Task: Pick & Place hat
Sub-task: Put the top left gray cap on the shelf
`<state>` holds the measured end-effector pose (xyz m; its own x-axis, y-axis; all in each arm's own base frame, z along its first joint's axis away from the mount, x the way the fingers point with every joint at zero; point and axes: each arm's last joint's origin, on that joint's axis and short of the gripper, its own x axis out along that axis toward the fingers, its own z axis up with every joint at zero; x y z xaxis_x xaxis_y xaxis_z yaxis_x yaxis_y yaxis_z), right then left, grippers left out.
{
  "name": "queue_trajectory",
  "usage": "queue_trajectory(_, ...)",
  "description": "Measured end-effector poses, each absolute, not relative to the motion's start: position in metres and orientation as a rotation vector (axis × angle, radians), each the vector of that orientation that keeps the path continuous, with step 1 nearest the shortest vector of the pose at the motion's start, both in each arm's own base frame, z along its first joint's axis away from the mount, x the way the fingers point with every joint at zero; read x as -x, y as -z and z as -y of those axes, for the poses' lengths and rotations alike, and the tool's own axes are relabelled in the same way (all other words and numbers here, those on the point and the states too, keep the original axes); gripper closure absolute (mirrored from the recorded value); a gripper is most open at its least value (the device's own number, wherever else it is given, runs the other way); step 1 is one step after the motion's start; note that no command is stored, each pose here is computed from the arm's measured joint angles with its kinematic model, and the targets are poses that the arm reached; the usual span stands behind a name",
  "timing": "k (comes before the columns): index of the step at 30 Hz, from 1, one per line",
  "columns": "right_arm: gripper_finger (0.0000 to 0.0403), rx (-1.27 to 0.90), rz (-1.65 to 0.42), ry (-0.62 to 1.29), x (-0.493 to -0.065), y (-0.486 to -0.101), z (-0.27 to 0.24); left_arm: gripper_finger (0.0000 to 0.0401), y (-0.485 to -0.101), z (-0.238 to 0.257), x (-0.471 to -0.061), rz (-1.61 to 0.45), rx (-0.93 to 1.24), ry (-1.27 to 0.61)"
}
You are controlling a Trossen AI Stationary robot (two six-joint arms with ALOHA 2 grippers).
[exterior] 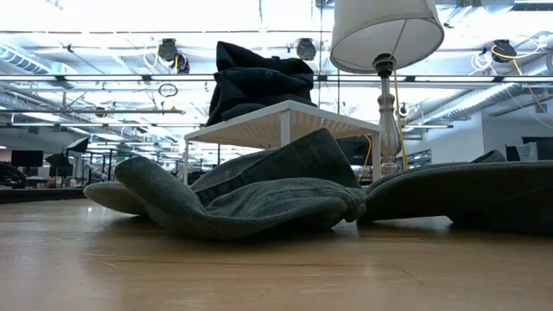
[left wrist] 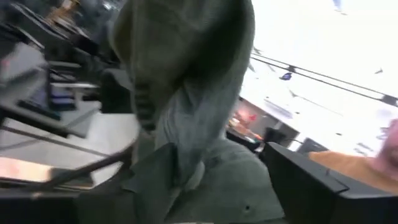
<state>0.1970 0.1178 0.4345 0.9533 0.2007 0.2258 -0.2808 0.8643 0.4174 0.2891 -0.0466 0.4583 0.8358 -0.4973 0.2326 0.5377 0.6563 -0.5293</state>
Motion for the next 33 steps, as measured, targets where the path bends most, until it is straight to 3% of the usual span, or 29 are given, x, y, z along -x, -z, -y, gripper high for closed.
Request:
queue_trajectory(12,0.0399,-0.452,0.167,-0.22,-0.198,-0.432,-0.118,0.0248,-0.47,0.05,-0.283,0.127,0.677,0.737)
queue_trajectory(20,0.0397,-0.453,0.169,-0.221,-0.199,-0.432,-0.118,0.03,-0.472,0.05,-0.283,0.128,0.727,0.737)
queue_trajectory(28,0.0396,-0.454,0.171,-0.221,-0.199,-0.433,-0.118,0.0387,-0.471,0.048,-0.283,0.124,0.731,0.732)
queue_trajectory(33,0.0392,-0.454,0.171,-0.222,-0.199,-0.433,-0.118,0.0392,-0.471,0.043,-0.284,0.123,0.751,0.716)
